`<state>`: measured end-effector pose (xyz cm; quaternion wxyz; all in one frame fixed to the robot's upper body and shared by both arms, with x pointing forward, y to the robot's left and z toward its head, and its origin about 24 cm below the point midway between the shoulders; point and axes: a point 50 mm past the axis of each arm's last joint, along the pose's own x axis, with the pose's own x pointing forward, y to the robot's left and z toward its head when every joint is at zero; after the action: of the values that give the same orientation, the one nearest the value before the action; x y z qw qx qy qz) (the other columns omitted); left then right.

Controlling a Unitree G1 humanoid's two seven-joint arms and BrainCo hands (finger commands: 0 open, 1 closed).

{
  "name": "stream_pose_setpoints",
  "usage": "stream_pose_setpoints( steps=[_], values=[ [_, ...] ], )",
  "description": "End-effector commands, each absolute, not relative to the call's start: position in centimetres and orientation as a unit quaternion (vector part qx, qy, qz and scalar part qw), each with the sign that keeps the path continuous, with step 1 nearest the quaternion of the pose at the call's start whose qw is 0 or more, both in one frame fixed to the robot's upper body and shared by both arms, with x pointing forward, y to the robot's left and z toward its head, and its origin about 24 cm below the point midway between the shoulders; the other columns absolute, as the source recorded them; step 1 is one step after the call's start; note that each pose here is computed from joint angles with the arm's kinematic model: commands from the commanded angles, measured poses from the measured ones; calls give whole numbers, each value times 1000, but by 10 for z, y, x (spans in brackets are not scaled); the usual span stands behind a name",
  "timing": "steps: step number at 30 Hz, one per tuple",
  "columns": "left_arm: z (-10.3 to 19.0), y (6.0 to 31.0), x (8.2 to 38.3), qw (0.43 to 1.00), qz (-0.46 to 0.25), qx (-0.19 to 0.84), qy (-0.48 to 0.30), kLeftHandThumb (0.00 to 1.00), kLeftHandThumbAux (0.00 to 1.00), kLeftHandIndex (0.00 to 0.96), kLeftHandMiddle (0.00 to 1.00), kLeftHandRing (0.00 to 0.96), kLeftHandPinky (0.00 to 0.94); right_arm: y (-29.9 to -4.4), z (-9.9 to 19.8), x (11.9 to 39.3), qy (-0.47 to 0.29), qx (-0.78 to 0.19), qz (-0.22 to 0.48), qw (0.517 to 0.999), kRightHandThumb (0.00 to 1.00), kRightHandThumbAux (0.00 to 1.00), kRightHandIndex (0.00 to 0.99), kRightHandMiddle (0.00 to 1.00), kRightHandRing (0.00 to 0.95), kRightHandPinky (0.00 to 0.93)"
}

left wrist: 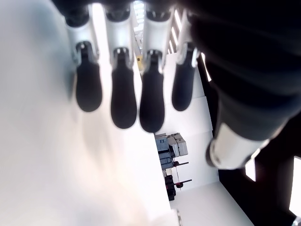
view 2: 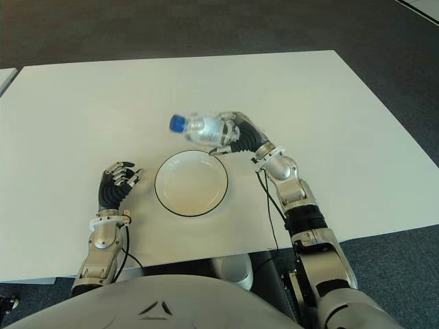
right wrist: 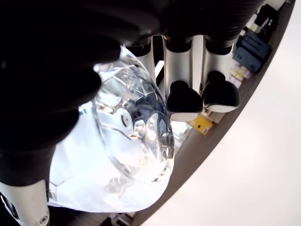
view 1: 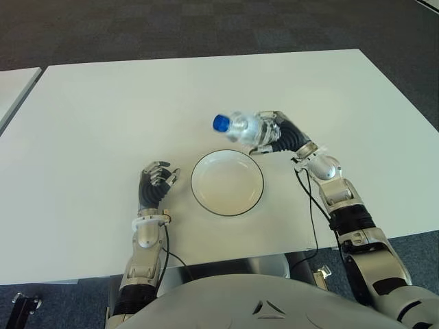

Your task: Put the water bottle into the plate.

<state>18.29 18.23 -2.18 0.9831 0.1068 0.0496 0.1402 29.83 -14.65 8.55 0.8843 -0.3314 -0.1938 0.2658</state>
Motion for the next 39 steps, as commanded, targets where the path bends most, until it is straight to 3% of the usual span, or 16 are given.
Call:
stream_pose_setpoints(
  steps=[1, 7, 19, 32, 39],
  values=[
    [-26, 184, 179, 980, 151, 110, 64, 698, 719, 429, 612, 613, 602, -138, 82, 289, -199, -348, 341, 850, 698, 728, 437, 890, 880, 884],
    [-25, 184, 179, 981, 151, 111, 59, 699, 719, 429, 618, 617, 608, -131, 67, 283, -177, -391, 406, 807, 700, 728, 437, 912, 900, 903],
    [-26, 184, 179, 980, 154, 111, 65, 699, 719, 430, 612, 614, 603, -123, 43, 275, -97, -448, 474, 752, 700, 729, 438, 871, 857, 838],
    [-25, 185, 178, 980, 159, 102, 63, 699, 719, 429, 607, 609, 602, -119, 29, 274, -77, -489, 483, 722, 700, 730, 438, 841, 835, 832],
    [-25, 186, 177, 980, 159, 107, 57, 698, 719, 429, 610, 611, 603, -117, 25, 276, -107, -512, 482, 703, 700, 731, 437, 861, 854, 855]
  ],
)
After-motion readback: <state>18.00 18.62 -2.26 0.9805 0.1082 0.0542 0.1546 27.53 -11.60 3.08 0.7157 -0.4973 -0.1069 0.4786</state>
